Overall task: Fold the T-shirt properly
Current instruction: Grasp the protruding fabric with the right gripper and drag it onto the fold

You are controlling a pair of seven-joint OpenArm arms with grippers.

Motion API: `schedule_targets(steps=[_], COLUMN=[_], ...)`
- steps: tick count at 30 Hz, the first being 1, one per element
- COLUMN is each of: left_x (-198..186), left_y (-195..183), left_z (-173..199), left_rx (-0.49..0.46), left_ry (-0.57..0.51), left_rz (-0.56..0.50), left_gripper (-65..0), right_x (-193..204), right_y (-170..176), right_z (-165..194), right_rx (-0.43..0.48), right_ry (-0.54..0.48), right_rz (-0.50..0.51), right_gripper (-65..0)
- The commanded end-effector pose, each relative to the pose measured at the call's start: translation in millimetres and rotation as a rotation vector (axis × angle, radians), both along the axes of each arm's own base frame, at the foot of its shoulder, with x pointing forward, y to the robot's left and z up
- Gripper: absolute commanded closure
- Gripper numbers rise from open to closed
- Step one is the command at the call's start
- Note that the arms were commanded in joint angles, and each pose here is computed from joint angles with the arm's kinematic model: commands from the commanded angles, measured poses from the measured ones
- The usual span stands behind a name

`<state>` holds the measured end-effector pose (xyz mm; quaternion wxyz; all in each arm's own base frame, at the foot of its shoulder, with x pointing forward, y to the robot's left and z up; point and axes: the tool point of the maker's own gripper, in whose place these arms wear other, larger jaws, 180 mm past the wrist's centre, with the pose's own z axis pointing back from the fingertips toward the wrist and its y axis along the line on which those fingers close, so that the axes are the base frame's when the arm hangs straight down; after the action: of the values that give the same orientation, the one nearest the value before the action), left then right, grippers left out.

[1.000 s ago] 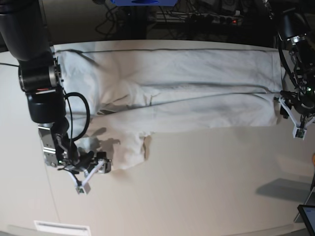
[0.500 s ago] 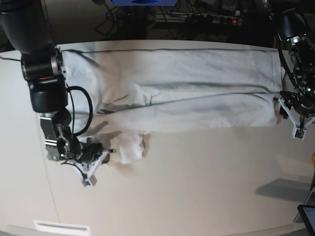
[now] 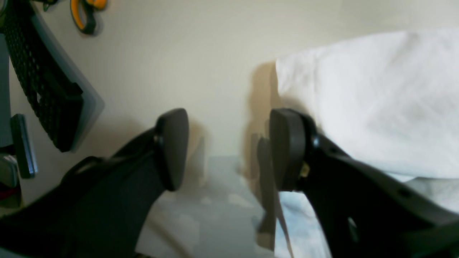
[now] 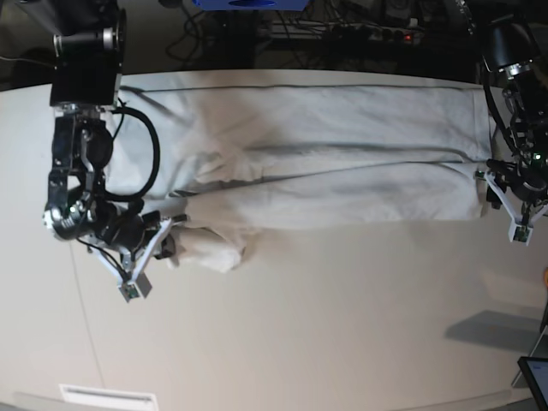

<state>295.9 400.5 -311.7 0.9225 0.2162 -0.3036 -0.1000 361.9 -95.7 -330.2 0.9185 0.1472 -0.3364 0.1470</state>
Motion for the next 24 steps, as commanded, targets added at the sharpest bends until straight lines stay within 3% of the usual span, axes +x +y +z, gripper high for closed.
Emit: schedule_targets(steps=[1,7,14,24], left_x=[8,17,18,18], left_y=[7,6,6,5], left_z=[18,26,28,28], left_rx=[0.032,0.029,0.027,0.025], left_ry=[-0.041,-0.069,-0.077,-0.078], left_rz=[-0.005,-0.006,-0.005,-0.006], left_gripper=[-35.1,-35.1,-35.1,-35.1], right_x=[6,-40,-83,-133], right_y=[3,10,14,35], right_z=[22,24,-4,-7], right_rx=[0.015,0.009,0.025,0.256], right_ry=[-0.072,-0.065,0.029,0.128], right_rz=[0.009,0.017,0.016,0.108], right_gripper=[0.0,0.0,0.0,0.0])
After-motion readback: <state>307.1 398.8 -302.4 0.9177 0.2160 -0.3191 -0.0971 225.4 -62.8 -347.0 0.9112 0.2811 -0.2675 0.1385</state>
